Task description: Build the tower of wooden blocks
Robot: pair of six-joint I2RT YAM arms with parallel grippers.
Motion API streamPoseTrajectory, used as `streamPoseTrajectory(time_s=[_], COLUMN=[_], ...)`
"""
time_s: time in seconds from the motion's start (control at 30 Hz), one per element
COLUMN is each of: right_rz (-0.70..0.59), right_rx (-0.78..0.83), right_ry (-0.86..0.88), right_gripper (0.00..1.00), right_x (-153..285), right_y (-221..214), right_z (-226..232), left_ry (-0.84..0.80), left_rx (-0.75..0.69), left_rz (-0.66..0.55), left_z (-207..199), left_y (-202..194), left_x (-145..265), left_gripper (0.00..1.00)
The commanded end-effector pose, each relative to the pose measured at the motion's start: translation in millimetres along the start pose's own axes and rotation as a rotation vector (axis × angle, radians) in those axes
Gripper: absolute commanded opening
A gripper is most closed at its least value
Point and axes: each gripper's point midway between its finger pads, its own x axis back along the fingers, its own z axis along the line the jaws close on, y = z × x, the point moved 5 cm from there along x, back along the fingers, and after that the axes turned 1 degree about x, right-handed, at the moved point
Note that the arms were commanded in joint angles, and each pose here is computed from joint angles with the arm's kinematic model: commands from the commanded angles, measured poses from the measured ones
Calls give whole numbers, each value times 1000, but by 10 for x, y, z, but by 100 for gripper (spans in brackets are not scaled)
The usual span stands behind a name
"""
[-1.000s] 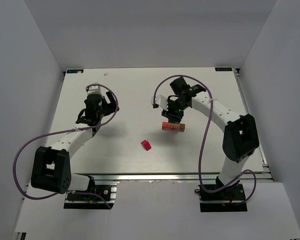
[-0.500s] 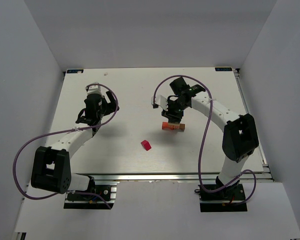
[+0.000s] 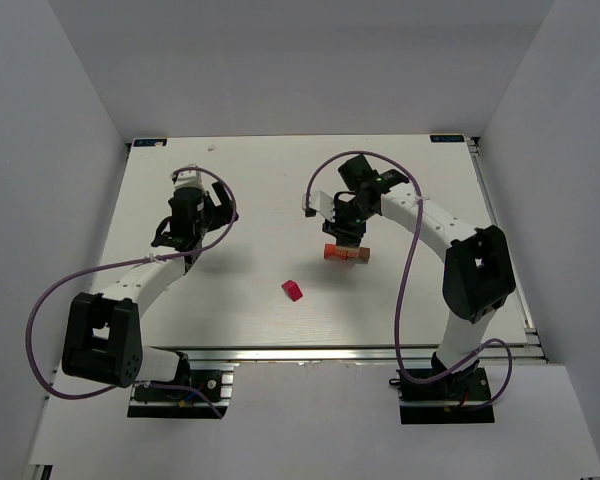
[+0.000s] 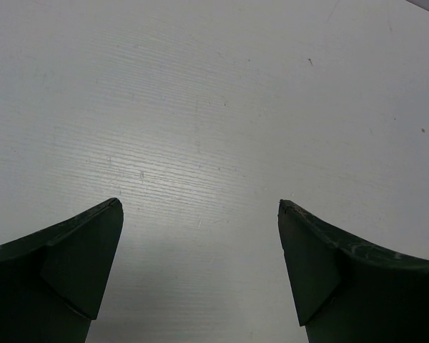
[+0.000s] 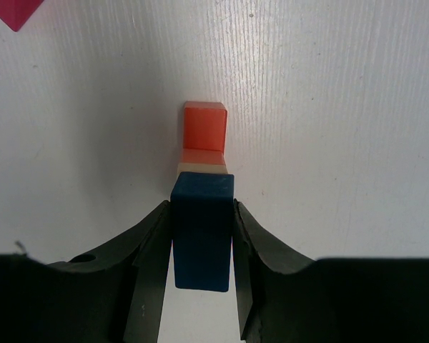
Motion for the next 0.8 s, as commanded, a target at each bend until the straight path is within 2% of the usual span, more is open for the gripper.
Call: streamPoseTrajectory(time_s=[0.0, 0.33, 0.57, 0.77], right_rz=[-12, -5, 1, 5], right_rx=[15, 14, 17, 15], right_ry=[-14, -16, -15, -17], right_gripper=[36, 39, 46, 48], right_x=[2, 6, 7, 9], right_y=[24, 13, 5, 3], right_z=[-51, -47, -48, -54], left_ry=[-11, -11, -13, -14], left_rx=[0, 0, 1, -1], left_rz=[-40, -41, -44, -43], left_z=[-51, -51, -55, -56], left_y=[173, 174, 183, 173], left_x=[-20, -17, -18, -18], left_gripper=[98, 98, 98, 98])
